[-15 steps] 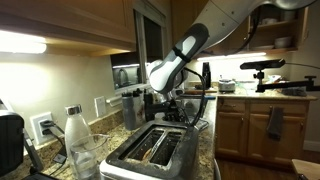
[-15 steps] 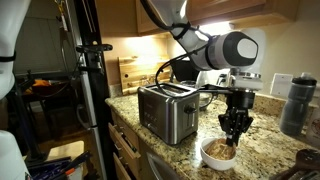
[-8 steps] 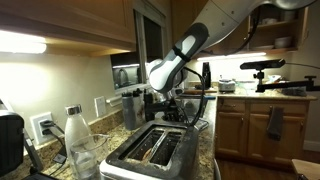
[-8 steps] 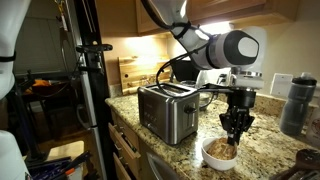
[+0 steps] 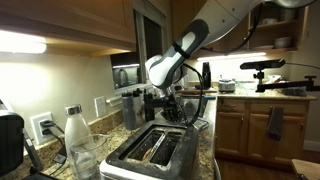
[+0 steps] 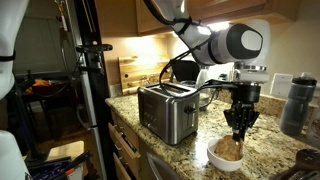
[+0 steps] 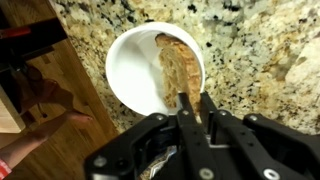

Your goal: Place one slice of bread in each of the two slots on the toaster

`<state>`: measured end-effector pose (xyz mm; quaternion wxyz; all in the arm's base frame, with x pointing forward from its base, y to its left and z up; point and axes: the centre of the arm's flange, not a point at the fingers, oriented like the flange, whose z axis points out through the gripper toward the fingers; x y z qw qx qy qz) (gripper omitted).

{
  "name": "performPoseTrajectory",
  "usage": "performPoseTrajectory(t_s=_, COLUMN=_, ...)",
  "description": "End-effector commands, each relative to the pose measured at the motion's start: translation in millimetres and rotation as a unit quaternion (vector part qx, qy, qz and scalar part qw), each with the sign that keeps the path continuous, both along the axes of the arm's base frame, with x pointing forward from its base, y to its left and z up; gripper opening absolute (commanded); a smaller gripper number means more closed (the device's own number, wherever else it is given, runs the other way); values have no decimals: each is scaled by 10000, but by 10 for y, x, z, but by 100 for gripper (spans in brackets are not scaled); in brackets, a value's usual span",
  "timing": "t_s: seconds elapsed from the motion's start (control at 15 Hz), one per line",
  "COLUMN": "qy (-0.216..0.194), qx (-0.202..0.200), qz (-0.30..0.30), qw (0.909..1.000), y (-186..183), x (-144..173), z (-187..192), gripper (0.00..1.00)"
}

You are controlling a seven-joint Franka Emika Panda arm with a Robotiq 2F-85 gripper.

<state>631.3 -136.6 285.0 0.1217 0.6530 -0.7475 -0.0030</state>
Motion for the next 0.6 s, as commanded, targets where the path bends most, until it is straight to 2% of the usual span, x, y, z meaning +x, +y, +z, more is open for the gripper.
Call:
performPoseTrajectory(t_s=0.0, qy=-68, qx=-125, qz=-106, qw=9998, y=43, x=-140, z=262, gripper=5)
performPoseTrajectory(t_s=0.53, qy=-236, qx=-286, qz=-112, qw=9992, y=175, x=-243, z=618, gripper=5)
